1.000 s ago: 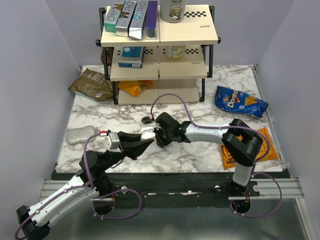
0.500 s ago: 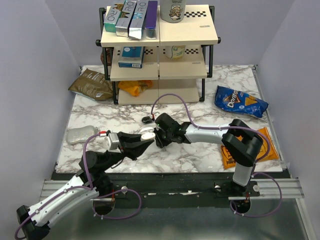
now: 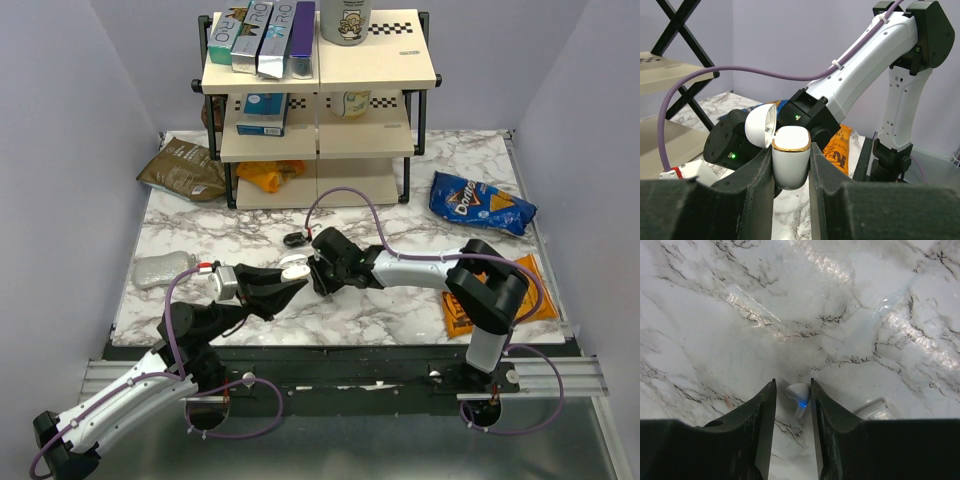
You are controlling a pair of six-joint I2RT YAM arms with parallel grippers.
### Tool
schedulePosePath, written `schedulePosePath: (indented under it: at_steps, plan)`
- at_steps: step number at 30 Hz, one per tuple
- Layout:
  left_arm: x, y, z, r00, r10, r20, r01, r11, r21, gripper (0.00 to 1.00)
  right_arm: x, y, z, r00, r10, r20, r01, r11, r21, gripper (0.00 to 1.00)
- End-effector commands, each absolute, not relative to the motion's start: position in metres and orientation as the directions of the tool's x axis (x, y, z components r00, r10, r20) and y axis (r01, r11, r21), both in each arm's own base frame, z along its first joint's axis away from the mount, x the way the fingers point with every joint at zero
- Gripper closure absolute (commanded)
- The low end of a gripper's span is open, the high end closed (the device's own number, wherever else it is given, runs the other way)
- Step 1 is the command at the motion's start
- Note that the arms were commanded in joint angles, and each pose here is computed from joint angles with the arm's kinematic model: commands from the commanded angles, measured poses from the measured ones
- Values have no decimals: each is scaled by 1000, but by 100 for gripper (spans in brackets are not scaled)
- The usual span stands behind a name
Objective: Insert the wireless bluetooth earbuds into the charging case
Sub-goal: Pick up the earbud from the center of the board.
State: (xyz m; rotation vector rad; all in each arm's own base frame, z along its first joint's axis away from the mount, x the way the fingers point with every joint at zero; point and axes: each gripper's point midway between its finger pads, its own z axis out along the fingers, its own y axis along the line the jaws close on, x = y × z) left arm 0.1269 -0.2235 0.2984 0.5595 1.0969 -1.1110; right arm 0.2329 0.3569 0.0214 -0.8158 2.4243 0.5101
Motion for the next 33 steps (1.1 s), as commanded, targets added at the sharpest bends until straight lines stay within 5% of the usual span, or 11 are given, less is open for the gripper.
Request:
schedulePosePath:
  at_steps: [1,11,33]
  plan:
    - [124,-220,312,53,-451,-891,911,388,-142,100,210,320,-12,-732,-502,-461,-611,783,118,58]
    - [123,-221,312,50,-454,-890,913,381,-143,100,206,317,-16,-739,-506,-445,-609,784,119,59]
    - [124,-220,312,49,-455,-889,910,388,-149,100,215,316,8,-743,-436,-507,-560,820,116,99]
